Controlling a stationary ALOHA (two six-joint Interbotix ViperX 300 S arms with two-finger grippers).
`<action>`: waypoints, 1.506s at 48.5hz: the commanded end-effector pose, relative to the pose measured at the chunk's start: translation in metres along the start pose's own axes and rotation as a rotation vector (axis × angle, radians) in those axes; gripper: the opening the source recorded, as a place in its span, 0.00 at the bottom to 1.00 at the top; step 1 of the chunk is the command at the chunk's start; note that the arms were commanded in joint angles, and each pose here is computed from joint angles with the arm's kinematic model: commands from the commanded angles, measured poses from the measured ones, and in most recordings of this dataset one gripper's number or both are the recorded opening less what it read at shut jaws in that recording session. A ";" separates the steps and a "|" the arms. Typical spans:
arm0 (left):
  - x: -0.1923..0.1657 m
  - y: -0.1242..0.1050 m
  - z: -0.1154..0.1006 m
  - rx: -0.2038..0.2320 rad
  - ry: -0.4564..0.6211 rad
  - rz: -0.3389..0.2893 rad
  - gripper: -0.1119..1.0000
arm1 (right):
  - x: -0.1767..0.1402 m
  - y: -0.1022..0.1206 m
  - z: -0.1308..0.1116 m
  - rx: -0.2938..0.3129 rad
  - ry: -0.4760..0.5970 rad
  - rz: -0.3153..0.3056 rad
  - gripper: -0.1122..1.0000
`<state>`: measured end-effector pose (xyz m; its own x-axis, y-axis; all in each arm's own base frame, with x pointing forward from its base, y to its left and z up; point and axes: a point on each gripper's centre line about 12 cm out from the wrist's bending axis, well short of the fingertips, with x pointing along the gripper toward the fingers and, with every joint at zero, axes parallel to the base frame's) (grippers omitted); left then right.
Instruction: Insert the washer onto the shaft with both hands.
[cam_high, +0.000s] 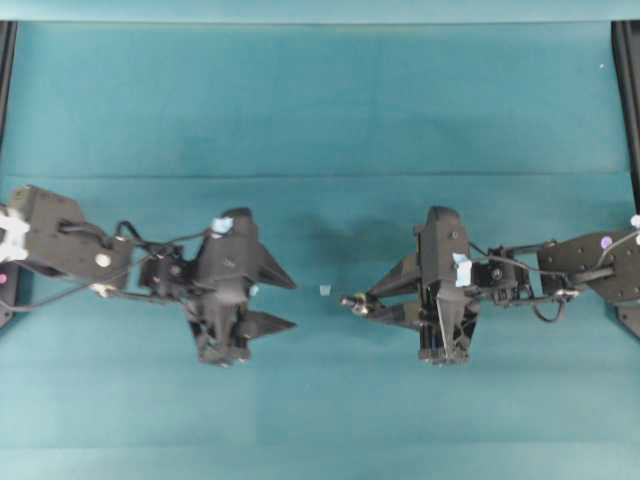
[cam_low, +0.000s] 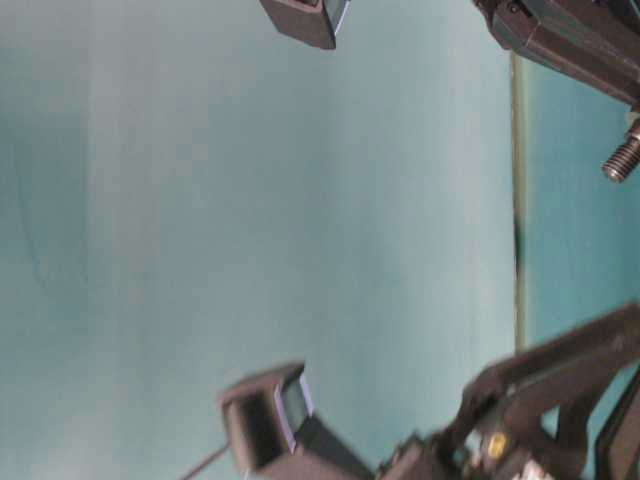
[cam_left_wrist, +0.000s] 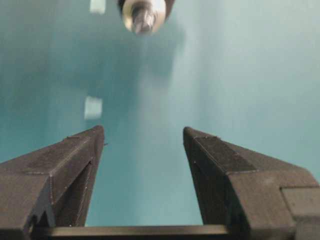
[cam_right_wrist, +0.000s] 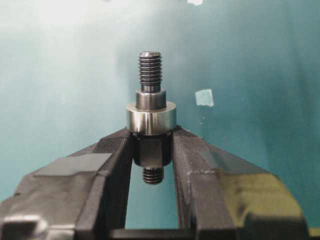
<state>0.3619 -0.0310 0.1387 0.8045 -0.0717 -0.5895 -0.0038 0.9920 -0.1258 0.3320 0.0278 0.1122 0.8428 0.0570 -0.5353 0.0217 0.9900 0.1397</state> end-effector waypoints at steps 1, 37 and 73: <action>-0.013 0.000 0.006 -0.001 -0.026 -0.003 0.72 | 0.000 0.003 0.010 0.005 -0.033 0.008 0.10; -0.048 0.002 -0.012 0.002 0.006 0.002 0.72 | 0.000 0.003 0.010 0.007 -0.031 0.009 0.10; -0.048 0.002 -0.013 0.000 0.009 0.003 0.72 | 0.000 0.004 0.007 0.000 -0.005 0.010 0.10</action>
<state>0.3135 -0.0268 0.1493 0.7835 -0.0685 -0.6177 -0.0091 0.9925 -0.1216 0.3300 0.0298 0.1094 0.8273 0.0619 -0.5584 0.0188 0.9903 0.1376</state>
